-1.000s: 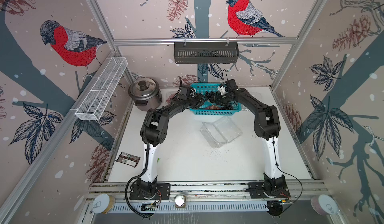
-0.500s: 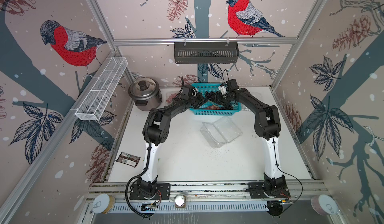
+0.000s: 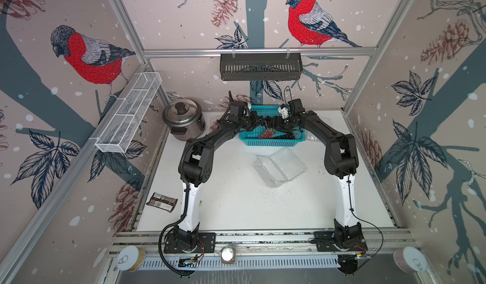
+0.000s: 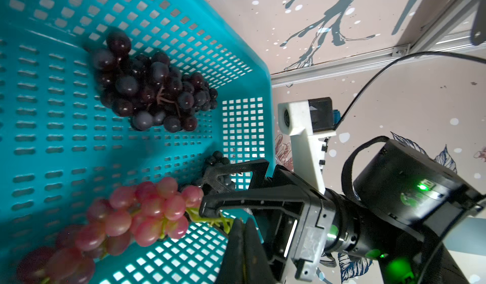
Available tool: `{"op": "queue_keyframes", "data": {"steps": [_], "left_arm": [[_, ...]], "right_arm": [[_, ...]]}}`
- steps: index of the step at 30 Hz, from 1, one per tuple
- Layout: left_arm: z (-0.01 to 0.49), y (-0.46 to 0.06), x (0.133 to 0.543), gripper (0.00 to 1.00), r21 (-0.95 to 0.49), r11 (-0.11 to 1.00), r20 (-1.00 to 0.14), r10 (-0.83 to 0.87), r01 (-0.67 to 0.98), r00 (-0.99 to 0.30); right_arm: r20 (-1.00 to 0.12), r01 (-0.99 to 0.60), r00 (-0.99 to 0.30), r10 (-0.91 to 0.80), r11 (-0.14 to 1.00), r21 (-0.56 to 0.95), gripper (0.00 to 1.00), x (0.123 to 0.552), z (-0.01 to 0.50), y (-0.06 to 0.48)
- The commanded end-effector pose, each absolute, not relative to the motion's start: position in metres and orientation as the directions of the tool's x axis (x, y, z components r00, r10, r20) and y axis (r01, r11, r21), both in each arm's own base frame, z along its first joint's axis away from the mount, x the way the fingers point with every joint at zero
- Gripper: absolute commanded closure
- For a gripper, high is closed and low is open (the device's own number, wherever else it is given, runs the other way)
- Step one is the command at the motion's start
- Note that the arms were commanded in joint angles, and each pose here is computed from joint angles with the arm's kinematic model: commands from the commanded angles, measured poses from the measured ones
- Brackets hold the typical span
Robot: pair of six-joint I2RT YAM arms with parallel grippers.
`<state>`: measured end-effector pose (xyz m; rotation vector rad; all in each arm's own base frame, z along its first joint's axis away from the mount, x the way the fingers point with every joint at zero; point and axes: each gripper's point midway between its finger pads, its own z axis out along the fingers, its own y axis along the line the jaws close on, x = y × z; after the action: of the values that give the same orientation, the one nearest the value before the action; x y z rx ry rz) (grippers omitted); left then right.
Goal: Pack grapes into containers
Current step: Pick up the grape from the basket.
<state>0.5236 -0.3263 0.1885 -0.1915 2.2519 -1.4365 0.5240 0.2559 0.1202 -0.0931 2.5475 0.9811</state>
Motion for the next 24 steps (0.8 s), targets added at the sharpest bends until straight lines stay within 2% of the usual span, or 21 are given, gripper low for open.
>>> {"op": "queue_keyframes", "data": {"steps": [1, 8, 13, 18, 24], "left_arm": [[0.208, -0.328, 0.522, 1.0, -0.88, 0.443, -0.34, -0.333, 0.172, -0.88], [0.23, -0.333, 0.522, 1.0, -0.865, 0.453, -0.379, -0.31, 0.214, -0.872], [0.265, -0.336, 0.521, 1.0, -0.845, 0.46, -0.434, -0.295, 0.272, -0.851], [0.298, -0.339, 0.51, 1.0, -0.829, 0.46, -0.476, -0.278, 0.319, -0.834], [0.339, -0.343, 0.485, 1.0, -0.805, 0.452, -0.532, -0.261, 0.385, -0.806]], "right_arm": [[-0.432, -0.216, -0.895, 0.108, 0.742, 0.634, 0.25, 0.53, 0.138, 0.252], [-0.484, -0.227, -0.861, 0.154, 0.735, 0.639, 0.12, 0.529, 0.173, 0.24], [-0.524, -0.221, -0.832, 0.182, 0.757, 0.614, 0.0, 0.516, 0.192, 0.226], [-0.548, -0.188, -0.81, 0.208, 0.793, 0.58, 0.0, 0.492, 0.203, 0.209], [-0.57, -0.102, -0.78, 0.259, 0.846, 0.524, 0.0, 0.441, 0.205, 0.185]]}}
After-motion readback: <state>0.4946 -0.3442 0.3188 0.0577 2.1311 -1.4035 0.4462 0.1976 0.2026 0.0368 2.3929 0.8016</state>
